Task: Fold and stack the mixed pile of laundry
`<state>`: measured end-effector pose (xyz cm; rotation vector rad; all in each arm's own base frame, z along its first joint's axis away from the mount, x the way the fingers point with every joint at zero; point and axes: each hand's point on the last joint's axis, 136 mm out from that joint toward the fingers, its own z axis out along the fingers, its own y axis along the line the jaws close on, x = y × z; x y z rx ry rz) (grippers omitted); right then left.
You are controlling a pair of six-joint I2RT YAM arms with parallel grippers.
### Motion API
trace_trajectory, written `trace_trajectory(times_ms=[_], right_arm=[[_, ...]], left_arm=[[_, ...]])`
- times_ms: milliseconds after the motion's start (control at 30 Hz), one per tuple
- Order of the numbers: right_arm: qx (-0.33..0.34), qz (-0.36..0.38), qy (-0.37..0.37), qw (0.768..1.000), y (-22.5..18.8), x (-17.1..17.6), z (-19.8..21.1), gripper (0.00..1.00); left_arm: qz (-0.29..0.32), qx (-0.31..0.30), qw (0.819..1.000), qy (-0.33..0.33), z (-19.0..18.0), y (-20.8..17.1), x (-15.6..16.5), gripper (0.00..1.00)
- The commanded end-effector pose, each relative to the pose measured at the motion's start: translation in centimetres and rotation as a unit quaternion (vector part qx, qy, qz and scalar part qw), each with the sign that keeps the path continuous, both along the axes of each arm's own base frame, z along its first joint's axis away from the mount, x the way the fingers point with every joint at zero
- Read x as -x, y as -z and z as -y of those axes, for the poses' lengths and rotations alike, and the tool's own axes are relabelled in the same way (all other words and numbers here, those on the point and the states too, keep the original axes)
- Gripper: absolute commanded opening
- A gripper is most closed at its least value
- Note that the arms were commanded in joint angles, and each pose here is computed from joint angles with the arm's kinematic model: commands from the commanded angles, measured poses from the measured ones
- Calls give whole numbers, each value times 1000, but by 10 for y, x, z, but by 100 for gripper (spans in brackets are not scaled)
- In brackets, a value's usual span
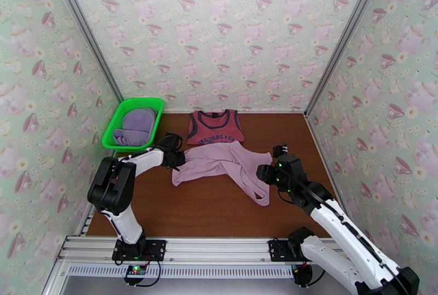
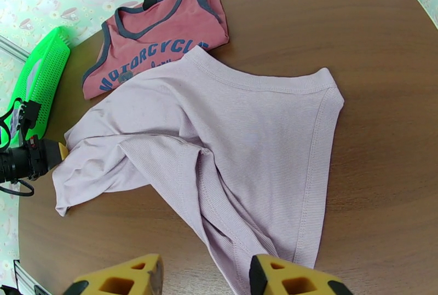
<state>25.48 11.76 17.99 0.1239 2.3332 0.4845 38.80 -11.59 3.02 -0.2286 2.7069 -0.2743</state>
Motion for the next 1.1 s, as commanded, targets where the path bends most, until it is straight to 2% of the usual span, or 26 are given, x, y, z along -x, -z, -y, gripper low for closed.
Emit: trace_trajectory(times_ms=[0,167,300,400,500,600,733,900,1000,1067], right_arm=[[-1,-4,-6,1000,2,3,0,47],[2,1,-8,1000,-2,2,-1,47],[17,6,-12,1000,-7,1,2,47],[28,3,-28,999,-7,1,-1,47],[40,-2,-52,998,-9,1,-5,47],[59,-25,-81,995,-2,-1,-12,47],[79,-48,-115,989,-1,1,-16,49],[94,-91,-167,977,4,12,-23,59],[88,-96,-194,972,5,11,-33,62],[116,-108,-208,965,7,5,-32,62]], left_arm=[[-7,-16,1000,-6,-8,2,6,0],[27,-21,999,-6,-9,-38,-4,0],[85,-29,996,6,-7,-107,-7,0],[121,-30,992,23,-2,-153,6,0],[137,-23,989,44,6,-173,32,0],[134,-21,989,61,12,-172,68,0],[116,-20,991,62,9,-151,121,0],[96,-2,995,28,-8,-119,184,0],[88,20,996,-6,-17,-98,205,0],[79,43,996,-17,-12,-87,210,0]])
